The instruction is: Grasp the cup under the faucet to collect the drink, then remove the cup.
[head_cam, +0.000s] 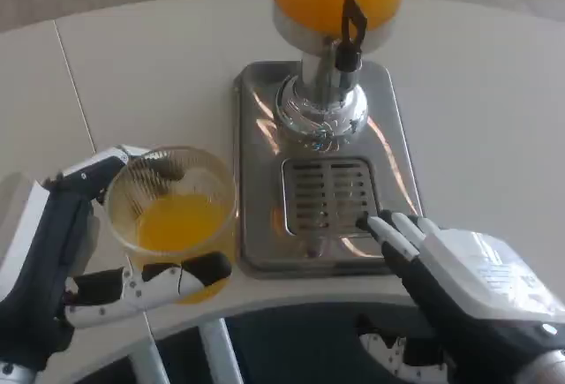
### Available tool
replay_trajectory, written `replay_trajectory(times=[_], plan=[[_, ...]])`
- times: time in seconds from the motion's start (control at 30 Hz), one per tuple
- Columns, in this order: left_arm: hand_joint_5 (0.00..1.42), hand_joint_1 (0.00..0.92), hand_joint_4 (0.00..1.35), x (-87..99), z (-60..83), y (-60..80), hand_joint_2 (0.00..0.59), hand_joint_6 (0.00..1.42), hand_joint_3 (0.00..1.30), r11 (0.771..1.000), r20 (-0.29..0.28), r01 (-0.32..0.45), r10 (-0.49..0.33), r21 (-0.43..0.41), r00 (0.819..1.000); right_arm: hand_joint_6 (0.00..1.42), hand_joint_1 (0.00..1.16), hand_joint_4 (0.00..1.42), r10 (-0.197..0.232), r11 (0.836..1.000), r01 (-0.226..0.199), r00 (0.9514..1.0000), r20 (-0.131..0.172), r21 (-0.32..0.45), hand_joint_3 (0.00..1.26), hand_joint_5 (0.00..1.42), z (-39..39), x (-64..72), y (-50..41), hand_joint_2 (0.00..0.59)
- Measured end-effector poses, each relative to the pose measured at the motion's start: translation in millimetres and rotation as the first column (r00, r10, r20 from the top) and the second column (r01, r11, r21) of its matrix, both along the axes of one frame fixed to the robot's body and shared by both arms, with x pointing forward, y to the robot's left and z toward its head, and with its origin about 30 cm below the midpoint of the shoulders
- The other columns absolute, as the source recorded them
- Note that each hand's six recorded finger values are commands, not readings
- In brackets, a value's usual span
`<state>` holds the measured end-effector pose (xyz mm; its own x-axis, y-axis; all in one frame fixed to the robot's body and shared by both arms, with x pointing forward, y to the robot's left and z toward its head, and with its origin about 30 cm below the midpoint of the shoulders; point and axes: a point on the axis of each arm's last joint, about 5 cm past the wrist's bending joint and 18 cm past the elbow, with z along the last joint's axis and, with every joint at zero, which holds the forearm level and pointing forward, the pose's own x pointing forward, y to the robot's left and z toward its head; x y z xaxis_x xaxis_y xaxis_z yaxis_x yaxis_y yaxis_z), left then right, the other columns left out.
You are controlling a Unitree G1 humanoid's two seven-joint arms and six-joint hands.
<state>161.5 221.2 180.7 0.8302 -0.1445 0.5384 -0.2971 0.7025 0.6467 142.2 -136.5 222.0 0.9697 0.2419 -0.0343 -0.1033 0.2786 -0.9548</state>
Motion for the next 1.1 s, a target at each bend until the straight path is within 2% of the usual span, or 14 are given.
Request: replay_trajectory(times=[0.2,0.3,0.4,0.5,0.67,0.8,0.97,1.1], plan=[[1.36,0.583,1.16,-22.4,3.4,6.0,0.014,1.42,0.95,0.999,-0.006,0.050,-0.050,0.018,0.999,0.00,0.66,0.00,0.033,0.999,-0.033,0.9994,0.013,-0.016,0.05,0.00,0.0,-8.3,3.7,0.480],[1.36,0.581,1.16,-27.2,3.6,9.2,0.013,1.42,0.95,0.998,-0.013,0.056,-0.056,0.030,0.998,0.00,0.66,0.00,0.048,0.998,-0.048,0.9988,0.011,-0.027,0.05,0.00,-1.5,-9.8,6.2,0.480],[1.36,0.578,1.16,-31.9,3.9,14.0,0.011,1.42,0.95,0.998,-0.023,0.058,-0.057,0.030,0.998,0.00,0.66,0.00,0.062,0.997,-0.061,0.9975,0.035,-0.046,0.05,0.00,-2.9,-11.7,10.0,0.481],[1.36,0.578,1.16,-34.3,4.4,16.1,0.011,1.42,0.95,0.997,-0.020,0.063,-0.062,0.033,0.998,0.00,0.67,0.00,0.073,0.996,-0.070,0.9963,0.045,-0.058,0.05,0.00,-4.5,-13.7,14.0,0.481],[1.36,0.580,1.16,-35.4,5.4,16.9,0.012,1.42,0.95,0.996,-0.017,0.076,-0.075,0.046,0.997,0.00,0.68,0.00,0.078,0.991,-0.067,0.9931,0.088,-0.118,0.05,0.00,-8.1,-18.7,24.0,0.485],[1.36,0.581,1.16,-35.7,5.5,16.9,0.011,1.42,0.95,0.995,-0.017,0.084,-0.083,0.051,0.996,0.00,0.68,0.00,0.083,0.989,-0.073,0.9939,0.073,-0.130,0.05,0.00,-11.9,-19.0,27.9,0.486],[1.36,0.582,1.16,-36.3,5.3,16.4,0.011,1.42,0.95,0.994,-0.016,0.094,-0.093,0.055,0.996,0.00,0.69,0.00,0.065,0.992,-0.055,0.9938,0.091,-0.112,0.05,0.00,-12.4,-19.9,29.6,0.487],[1.36,0.583,1.16,-37.4,4.2,15.8,0.009,1.42,0.96,0.994,-0.022,0.094,-0.093,0.049,0.995,0.00,0.69,0.00,0.048,0.994,-0.040,0.9955,0.081,-0.103,0.04,0.00,-14.2,-22.0,28.3,0.487]])
